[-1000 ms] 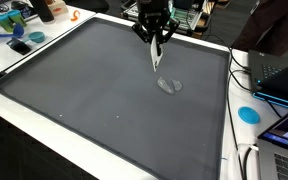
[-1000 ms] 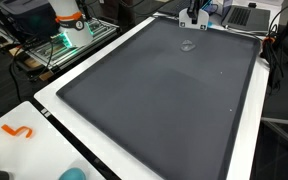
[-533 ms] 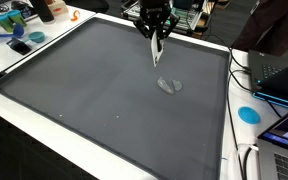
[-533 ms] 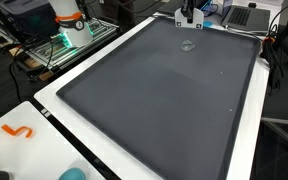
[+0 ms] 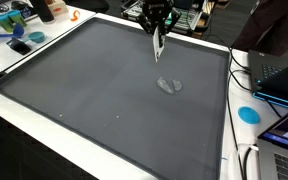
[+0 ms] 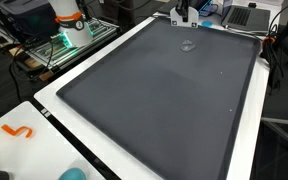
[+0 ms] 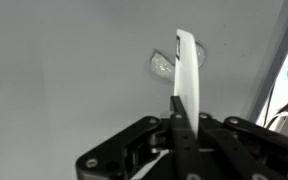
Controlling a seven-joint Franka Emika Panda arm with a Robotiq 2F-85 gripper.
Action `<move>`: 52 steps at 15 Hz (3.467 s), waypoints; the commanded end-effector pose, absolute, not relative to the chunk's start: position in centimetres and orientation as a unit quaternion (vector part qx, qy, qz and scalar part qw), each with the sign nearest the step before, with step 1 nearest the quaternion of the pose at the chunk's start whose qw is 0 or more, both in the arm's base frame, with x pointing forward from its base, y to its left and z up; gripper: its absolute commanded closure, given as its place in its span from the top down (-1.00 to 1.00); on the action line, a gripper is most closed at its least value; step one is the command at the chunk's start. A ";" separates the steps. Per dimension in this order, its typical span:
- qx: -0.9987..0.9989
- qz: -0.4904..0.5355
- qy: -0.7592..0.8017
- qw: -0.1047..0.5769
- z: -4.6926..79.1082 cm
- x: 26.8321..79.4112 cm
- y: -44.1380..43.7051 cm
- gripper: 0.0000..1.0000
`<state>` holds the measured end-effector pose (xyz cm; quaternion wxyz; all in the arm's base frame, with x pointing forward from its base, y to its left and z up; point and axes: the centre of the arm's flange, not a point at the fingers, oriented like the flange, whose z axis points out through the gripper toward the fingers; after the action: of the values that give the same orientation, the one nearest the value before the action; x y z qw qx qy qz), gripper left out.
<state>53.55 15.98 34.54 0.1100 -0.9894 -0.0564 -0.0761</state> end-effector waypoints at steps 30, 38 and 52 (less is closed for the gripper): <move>-0.979 -0.025 -0.203 0.022 38.0 51.8 25.0 -0.98; -0.977 -0.014 -0.212 0.002 42.3 53.7 28.6 -0.98; -0.973 -0.028 -0.226 -0.019 46.6 54.5 30.6 -0.93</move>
<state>54.46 30.63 46.64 -0.0191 -0.9735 -0.2262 -0.0279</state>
